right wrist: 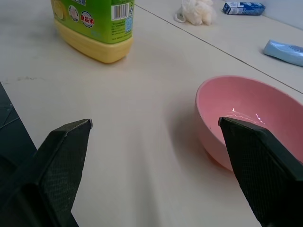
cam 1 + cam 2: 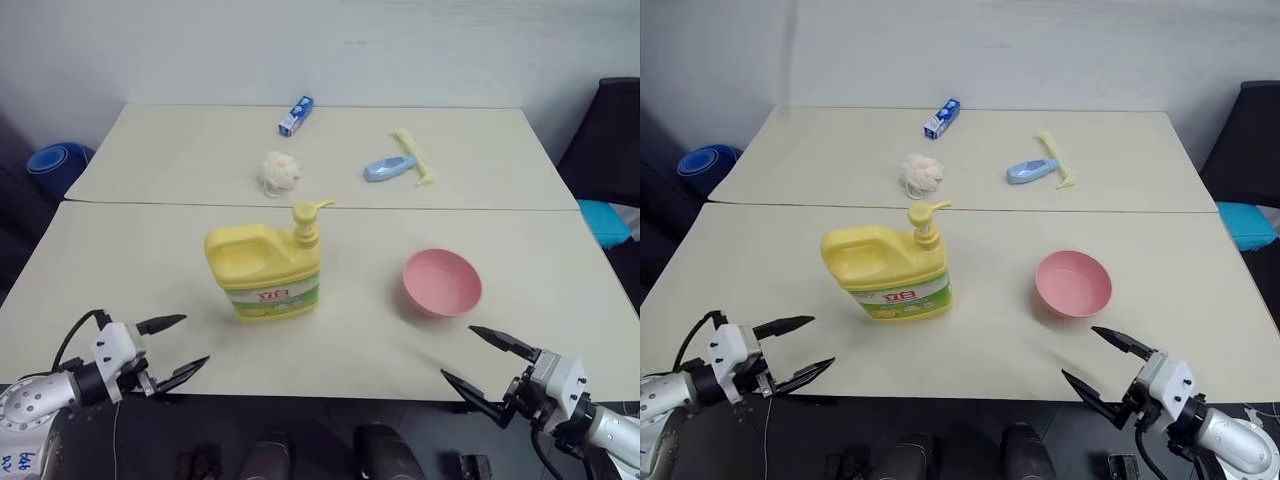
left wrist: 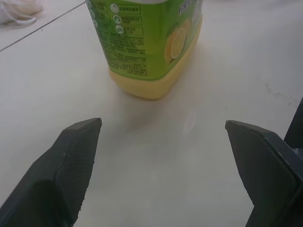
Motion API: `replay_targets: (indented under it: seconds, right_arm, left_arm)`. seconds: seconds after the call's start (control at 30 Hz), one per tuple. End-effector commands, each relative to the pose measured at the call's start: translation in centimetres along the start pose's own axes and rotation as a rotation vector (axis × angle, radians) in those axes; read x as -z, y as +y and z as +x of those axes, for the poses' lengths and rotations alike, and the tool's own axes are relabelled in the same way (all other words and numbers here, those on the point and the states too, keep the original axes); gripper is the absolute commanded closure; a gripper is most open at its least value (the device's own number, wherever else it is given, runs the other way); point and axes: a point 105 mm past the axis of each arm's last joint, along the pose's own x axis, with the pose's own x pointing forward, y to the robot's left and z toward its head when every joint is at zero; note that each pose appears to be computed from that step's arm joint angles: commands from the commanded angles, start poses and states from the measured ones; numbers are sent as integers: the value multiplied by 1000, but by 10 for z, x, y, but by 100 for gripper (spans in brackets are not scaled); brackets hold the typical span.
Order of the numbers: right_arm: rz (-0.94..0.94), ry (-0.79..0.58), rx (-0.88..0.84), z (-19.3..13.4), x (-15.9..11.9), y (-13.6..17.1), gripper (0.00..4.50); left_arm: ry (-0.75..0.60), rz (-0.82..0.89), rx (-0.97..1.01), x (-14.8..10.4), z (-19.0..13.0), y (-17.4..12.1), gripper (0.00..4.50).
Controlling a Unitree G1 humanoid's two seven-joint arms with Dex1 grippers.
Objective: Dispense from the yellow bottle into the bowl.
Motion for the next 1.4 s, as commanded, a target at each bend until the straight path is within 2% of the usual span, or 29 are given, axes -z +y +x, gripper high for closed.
replay_targets:
  seconds: [0.03, 0.1, 0.2, 0.27, 0.37, 0.47, 0.63, 0.73, 0.9, 1.1, 1.2, 1.4]
  right_arm:
    - [-10, -19, 12, -3, -1, 0, 0]
    - [-11, -16, 32, -7, 0, -2, 0]
    - [-18, 17, 138, -29, 2, -18, 0]
    - [-33, 80, 207, -53, 10, -29, 0]
    - [-63, 170, 237, -76, 25, -34, 0]
    - [-49, 181, 264, -78, 28, -36, 0]
    - [-6, 69, 160, -19, -10, -36, 0]
    - [22, 103, 115, 14, -17, -40, 0]
    - [47, 215, 91, 53, -8, -51, 0]
    - [62, 302, 64, 78, 12, -54, 0]
    - [53, 329, 52, 84, 20, -55, 69]
    - [20, 312, 28, 92, 22, -54, 278]
  left_arm:
    - [-27, 21, 21, -13, 1, 2, 6]
    - [-72, -3, 46, -25, 3, 4, 6]
    - [-195, -112, 229, -66, 8, -2, 6]
    - [-211, -94, 348, -85, 14, -13, 6]
    - [-210, -51, 496, -101, 21, -34, 6]
    - [-261, -27, 518, -112, 32, -38, 6]
    - [-277, -59, 528, -112, 39, -39, 6]
    - [-295, -70, 519, -115, 44, -36, 6]
    - [-312, -65, 516, -119, 52, -37, 6]
    - [-313, -60, 514, -119, 55, -39, 6]
    - [-313, -54, 501, -120, 55, -38, 0]
    - [-321, -56, 483, -124, 52, -34, 0]
